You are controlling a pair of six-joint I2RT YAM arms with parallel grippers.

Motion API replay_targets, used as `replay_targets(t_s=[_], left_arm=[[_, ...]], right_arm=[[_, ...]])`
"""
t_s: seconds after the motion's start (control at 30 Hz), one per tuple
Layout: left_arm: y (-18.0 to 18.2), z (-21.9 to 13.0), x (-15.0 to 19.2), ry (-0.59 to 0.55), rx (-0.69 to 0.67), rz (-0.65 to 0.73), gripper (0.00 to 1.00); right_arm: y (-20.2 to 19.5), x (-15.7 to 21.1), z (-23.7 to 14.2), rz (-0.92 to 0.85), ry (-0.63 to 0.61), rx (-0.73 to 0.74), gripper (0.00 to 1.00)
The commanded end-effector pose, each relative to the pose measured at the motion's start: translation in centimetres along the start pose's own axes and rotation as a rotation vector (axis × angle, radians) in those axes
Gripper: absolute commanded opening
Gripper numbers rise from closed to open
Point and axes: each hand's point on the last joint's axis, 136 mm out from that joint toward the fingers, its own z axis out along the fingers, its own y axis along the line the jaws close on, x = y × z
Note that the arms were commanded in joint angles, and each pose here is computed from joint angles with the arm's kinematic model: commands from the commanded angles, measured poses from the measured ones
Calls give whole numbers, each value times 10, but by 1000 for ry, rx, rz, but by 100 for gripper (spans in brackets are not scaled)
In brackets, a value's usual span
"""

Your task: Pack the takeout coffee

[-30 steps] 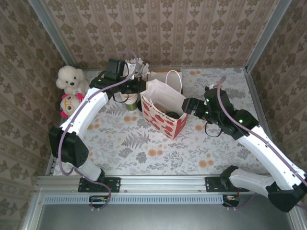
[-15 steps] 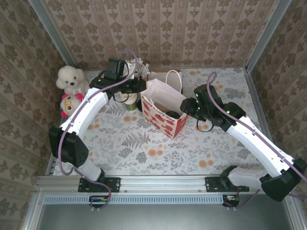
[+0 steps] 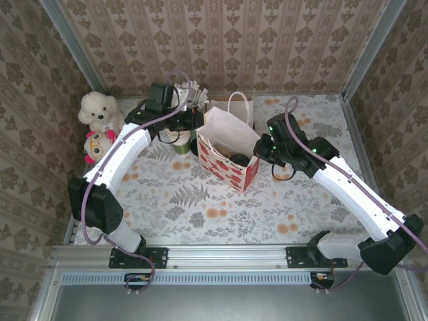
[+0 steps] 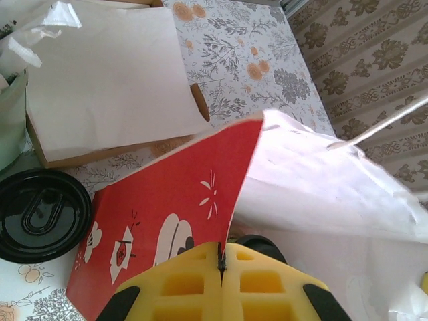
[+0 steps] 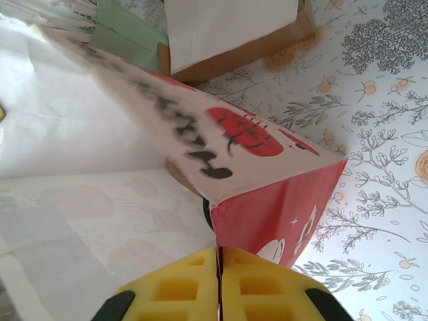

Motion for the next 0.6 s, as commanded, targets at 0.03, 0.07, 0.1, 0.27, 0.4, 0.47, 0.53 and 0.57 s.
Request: replay_targets(t_s=[0.03,0.07,0.1,0.27,0.4,0.47,0.53,0.57], left_arm=[[-20,-17,-4,-53,61,6,3],[-22,-18,-4,-57,73,4,5],[-24,-19,-3,-58,84,4,7],[-36,-30,-5,-94,139,32,34],[-58,-47,-6,-143,250,80,65],[-66,-56,-4,-169,289,102,77],[-67,-66,-4,-207,290,117,90],[-65,-71,-3,-229,272,116,96]], right_arm=[[3,-2,-8,-38,11,7,0],[1,-3,-8,-44,13,14,0],[0,-4,-9,-58,15,19,0],[-3,-9,-13,-137,49,36,0],[-9,-17,-16,-195,65,34,0],[-12,-23,-16,-200,71,19,0],[-12,-30,-15,-209,77,-1,0],[-12,-33,-15,-225,82,-9,0]])
